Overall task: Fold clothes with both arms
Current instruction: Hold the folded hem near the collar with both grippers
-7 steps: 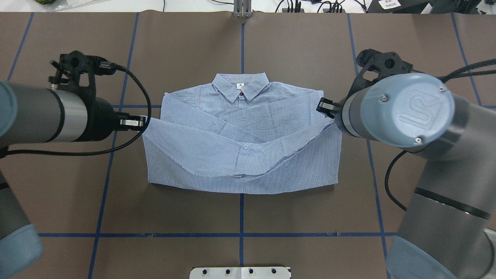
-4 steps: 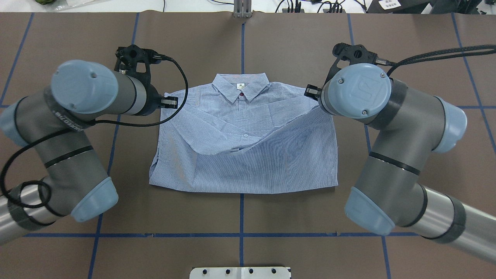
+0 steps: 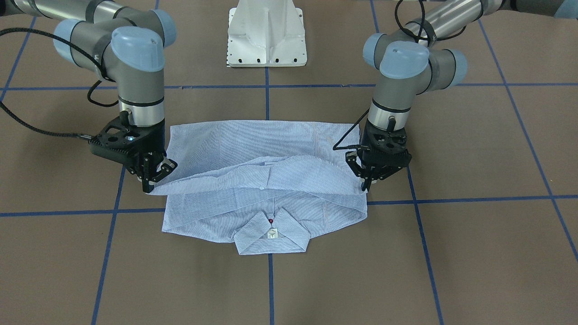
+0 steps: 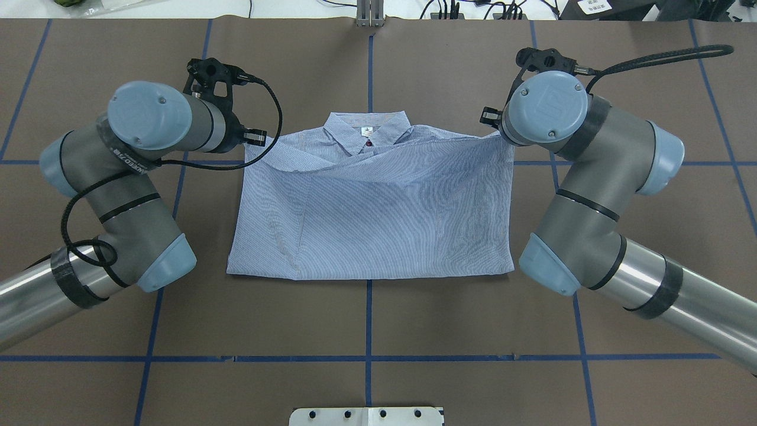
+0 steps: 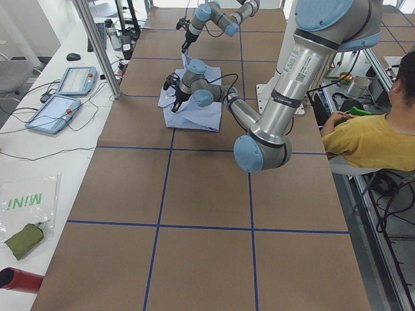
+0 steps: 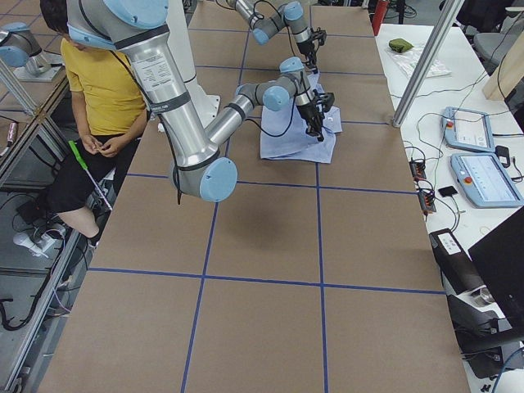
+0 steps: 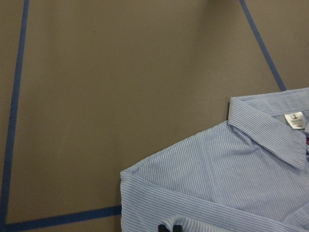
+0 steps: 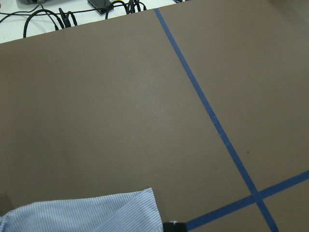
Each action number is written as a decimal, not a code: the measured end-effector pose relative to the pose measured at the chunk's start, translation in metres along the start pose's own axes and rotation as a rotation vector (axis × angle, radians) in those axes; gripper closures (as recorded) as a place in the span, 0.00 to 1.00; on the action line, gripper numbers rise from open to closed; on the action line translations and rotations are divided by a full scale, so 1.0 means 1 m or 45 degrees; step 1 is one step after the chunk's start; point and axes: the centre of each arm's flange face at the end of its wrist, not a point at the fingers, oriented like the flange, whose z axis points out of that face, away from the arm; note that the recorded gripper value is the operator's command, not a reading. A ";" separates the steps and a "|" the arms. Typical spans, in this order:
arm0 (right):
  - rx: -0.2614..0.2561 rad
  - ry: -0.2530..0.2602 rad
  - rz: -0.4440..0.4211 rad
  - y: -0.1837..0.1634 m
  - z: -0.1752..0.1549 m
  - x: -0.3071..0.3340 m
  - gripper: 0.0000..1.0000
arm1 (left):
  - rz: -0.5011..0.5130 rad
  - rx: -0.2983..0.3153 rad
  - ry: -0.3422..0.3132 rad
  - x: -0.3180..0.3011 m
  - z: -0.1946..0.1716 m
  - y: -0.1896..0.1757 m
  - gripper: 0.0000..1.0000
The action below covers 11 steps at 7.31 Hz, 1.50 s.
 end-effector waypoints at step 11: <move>0.004 -0.044 -0.028 -0.001 0.049 -0.019 0.00 | 0.112 0.028 -0.007 -0.021 0.034 -0.024 0.00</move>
